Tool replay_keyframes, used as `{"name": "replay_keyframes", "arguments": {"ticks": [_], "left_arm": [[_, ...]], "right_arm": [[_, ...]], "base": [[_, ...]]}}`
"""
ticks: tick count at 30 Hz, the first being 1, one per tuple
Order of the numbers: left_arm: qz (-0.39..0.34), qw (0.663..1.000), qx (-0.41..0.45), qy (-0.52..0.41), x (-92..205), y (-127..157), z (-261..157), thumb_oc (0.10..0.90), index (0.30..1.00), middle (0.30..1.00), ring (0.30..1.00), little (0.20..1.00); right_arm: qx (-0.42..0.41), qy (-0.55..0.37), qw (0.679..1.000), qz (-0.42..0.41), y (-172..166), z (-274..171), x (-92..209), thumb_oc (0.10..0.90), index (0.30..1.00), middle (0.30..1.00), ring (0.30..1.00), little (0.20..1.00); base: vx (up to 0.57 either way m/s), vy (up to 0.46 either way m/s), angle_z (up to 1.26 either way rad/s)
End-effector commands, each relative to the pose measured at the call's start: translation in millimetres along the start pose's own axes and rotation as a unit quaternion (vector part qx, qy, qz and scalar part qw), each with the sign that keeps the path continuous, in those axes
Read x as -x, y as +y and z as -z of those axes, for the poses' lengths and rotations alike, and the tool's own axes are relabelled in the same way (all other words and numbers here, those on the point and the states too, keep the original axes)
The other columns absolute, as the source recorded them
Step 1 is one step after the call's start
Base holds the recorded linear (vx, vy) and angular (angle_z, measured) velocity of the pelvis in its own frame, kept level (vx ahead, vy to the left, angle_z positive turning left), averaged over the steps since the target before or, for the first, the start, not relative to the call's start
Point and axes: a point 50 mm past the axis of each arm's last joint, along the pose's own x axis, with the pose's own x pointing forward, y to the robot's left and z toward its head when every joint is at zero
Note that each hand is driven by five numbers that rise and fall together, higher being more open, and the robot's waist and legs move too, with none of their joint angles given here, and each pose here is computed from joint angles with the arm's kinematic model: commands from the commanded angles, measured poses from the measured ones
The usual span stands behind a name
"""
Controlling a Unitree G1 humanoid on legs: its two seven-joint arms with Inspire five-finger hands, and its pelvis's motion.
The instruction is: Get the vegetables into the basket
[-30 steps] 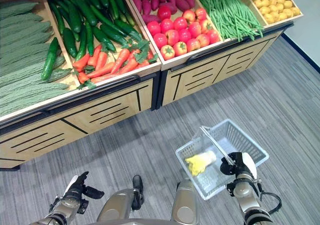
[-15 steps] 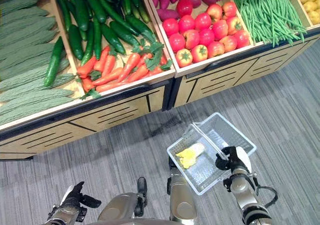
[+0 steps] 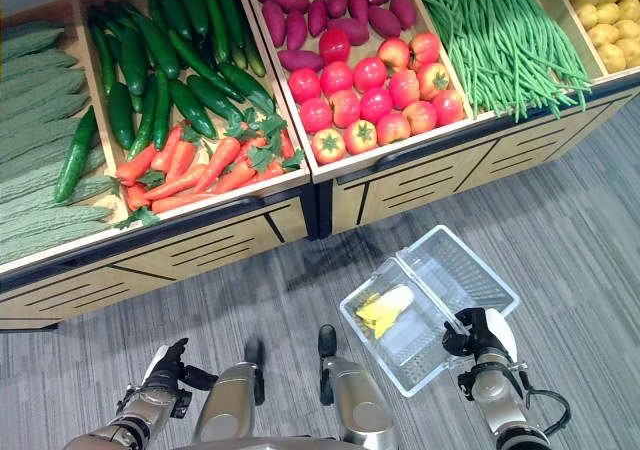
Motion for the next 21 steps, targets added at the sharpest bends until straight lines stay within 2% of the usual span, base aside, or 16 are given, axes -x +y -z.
{"name": "replay_keyframes", "arguments": {"ticks": [1,11,16,21], "left_arm": [[-0.039,0.999,-0.028,-0.006,-1.8,26.2,6.7,0.9,1.0,1.0,1.0,1.0],[-0.065,0.998,0.002,0.026,-0.6,36.3,20.5,0.9,1.0,1.0,1.0,1.0],[-0.114,0.987,0.082,0.08,3.4,47.2,41.3,0.9,1.0,1.0,1.0,1.0],[-0.186,0.956,0.179,0.14,10.1,63.2,63.9,0.9,1.0,1.0,1.0,1.0]], "right_arm": [[-0.019,-0.026,0.996,0.078,-37.9,-3.6,-4.1,0.4,0.3,0.3,0.3,0.3],[-0.035,-0.003,0.998,0.06,-20.7,-1.5,-5.6,0.4,0.3,0.3,0.3,0.3],[-0.032,0.041,0.998,0.048,-8.0,20.2,2.5,0.4,0.3,0.3,0.3,0.3],[-0.025,0.076,0.997,0.024,7.0,38.3,12.6,0.4,0.3,0.3,0.3,0.3]], "base": [[0.06,0.186,-0.22],[0.06,0.089,-0.1],[0.06,0.001,0.02],[0.07,-0.015,0.02]]}}
